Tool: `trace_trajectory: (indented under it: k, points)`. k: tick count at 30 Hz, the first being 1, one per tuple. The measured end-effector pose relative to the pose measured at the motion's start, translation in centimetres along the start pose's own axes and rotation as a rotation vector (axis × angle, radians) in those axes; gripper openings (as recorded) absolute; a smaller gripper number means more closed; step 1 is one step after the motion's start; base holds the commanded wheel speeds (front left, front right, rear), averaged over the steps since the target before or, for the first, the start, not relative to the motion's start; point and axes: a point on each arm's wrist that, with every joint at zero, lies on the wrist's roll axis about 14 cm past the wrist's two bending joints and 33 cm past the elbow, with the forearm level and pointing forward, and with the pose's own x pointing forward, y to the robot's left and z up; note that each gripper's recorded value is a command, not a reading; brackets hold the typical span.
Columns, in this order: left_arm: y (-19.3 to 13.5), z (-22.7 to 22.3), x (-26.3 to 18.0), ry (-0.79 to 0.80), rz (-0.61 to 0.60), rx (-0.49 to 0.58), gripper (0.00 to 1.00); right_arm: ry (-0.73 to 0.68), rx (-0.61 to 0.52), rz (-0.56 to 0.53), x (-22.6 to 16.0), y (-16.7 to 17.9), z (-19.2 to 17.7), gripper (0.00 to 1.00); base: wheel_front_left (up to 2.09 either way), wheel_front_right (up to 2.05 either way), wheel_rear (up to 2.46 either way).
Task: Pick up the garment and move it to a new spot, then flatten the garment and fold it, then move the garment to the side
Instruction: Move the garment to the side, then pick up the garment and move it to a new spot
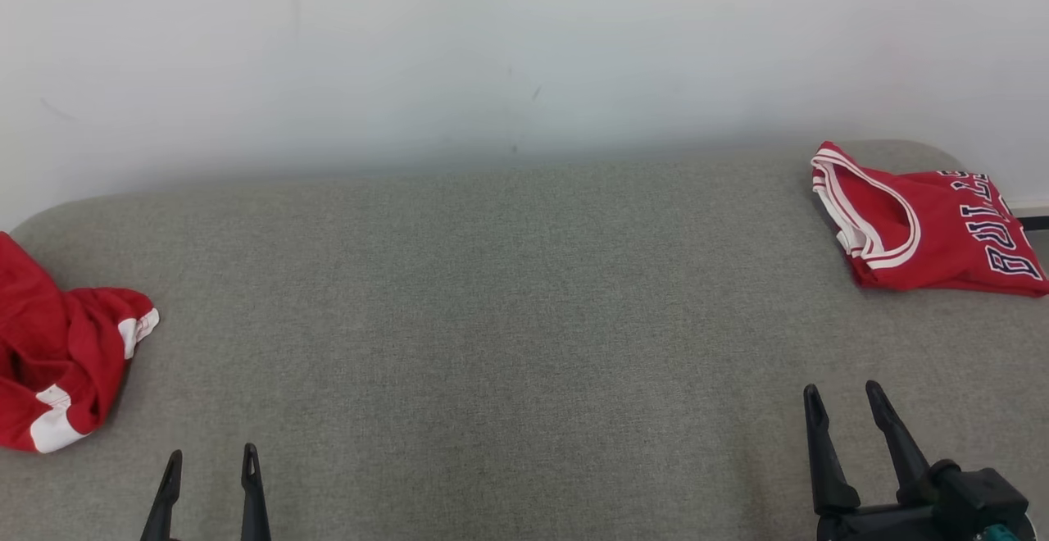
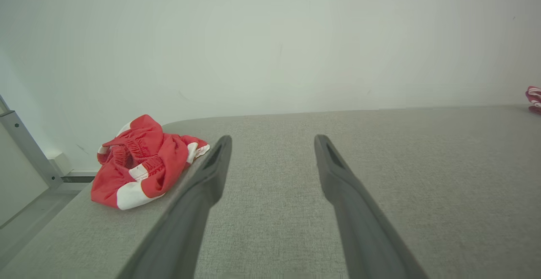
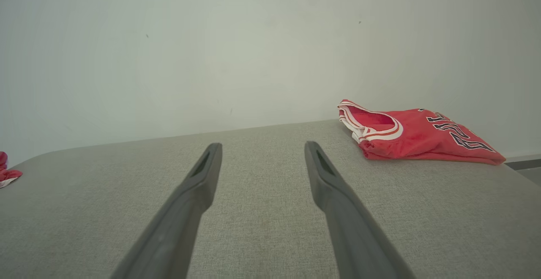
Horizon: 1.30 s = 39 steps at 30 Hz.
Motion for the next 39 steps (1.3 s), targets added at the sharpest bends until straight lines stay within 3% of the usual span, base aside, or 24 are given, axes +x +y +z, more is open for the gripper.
trace_trajectory:
  k: [39]
  points:
    - [1.8, -2.1, -1.8, 0.074, 0.044, 0.021, 1.0, 0.036, 0.017, 0.049, -0.1, 2.9, -1.5, 1.0, 0.0, 0.0, 0.0]
